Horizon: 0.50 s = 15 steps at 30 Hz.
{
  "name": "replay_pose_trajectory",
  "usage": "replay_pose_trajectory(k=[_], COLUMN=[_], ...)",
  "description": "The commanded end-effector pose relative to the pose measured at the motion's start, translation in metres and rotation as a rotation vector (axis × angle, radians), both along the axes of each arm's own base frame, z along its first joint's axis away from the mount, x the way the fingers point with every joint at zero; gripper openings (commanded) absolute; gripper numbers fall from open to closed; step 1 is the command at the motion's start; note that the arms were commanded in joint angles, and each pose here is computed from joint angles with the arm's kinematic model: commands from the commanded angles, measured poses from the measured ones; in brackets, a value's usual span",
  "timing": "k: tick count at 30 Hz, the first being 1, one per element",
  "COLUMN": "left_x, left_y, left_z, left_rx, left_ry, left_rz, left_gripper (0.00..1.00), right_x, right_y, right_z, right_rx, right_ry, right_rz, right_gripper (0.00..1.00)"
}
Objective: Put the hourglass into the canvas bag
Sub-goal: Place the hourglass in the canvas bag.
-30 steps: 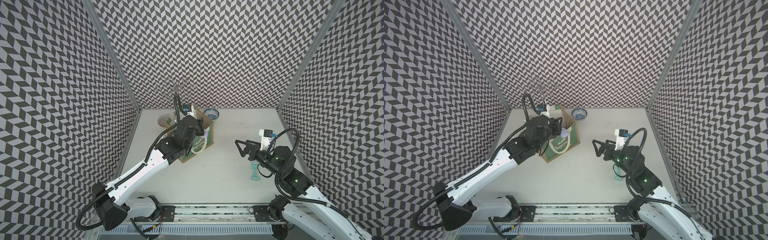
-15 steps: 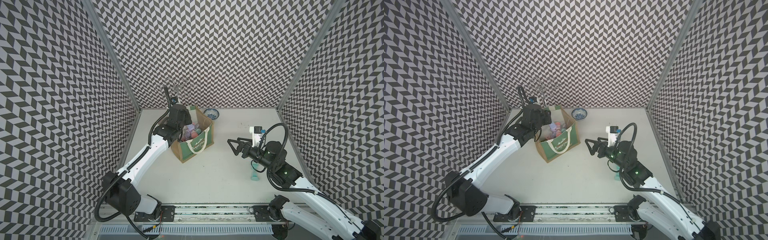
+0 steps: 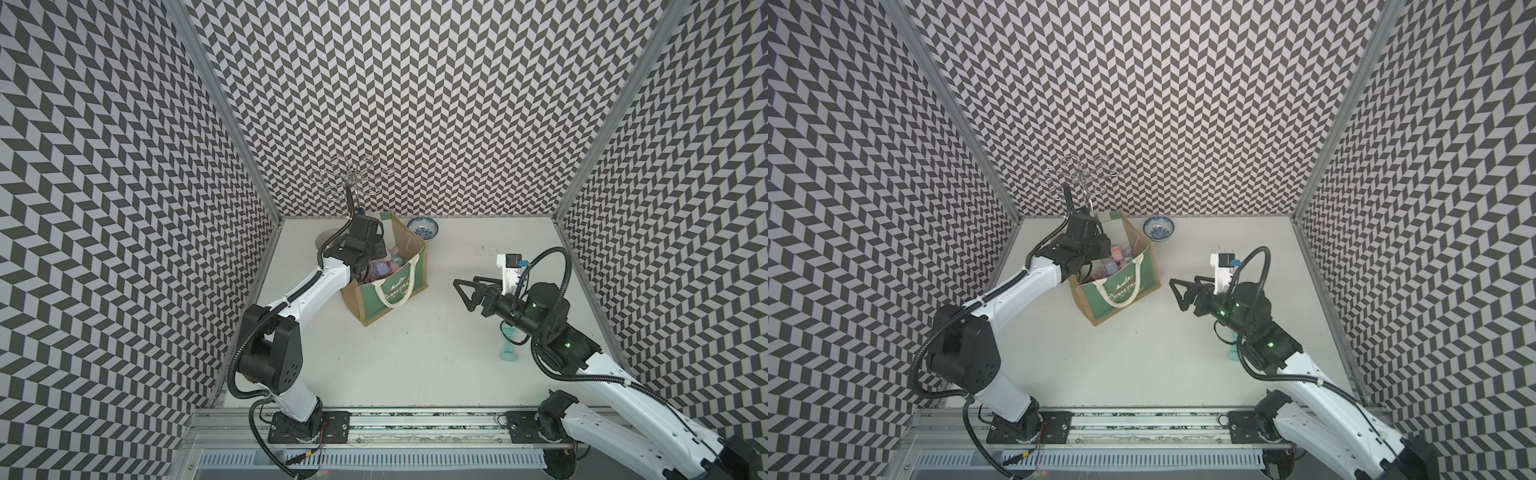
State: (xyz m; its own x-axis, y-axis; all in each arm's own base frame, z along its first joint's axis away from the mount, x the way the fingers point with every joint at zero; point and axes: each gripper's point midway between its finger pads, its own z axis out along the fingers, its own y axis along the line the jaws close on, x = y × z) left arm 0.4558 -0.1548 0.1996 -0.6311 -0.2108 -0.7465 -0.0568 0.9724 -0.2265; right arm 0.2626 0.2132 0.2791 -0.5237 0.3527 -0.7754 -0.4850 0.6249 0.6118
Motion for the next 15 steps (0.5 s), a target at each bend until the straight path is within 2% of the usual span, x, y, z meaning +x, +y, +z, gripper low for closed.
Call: replay_pose_trajectory(k=[1, 6, 13, 15], left_x=[0.004, 0.003, -0.001, -0.004], left_y=[0.008, 0.010, 0.009, 0.008], left_z=[-0.009, -0.012, 0.013, 0.021], left_rx=[0.003, 0.004, -0.027, -0.047], left_ry=[0.004, 0.011, -0.034, -0.047], left_rz=[0.040, 0.047, 0.041, 0.033], left_gripper=[0.40, 0.50, 0.64, 0.65], right_x=[0.002, 0.004, 0.006, 0.006], right_y=[0.002, 0.002, 0.001, 0.001], right_z=[0.007, 0.010, 0.009, 0.008], right_rx=[0.026, 0.022, 0.013, 0.010], right_ry=[-0.031, -0.037, -0.033, -0.027], right_rz=[-0.002, -0.008, -0.017, -0.017], right_gripper=[0.99, 0.99, 0.99, 0.99])
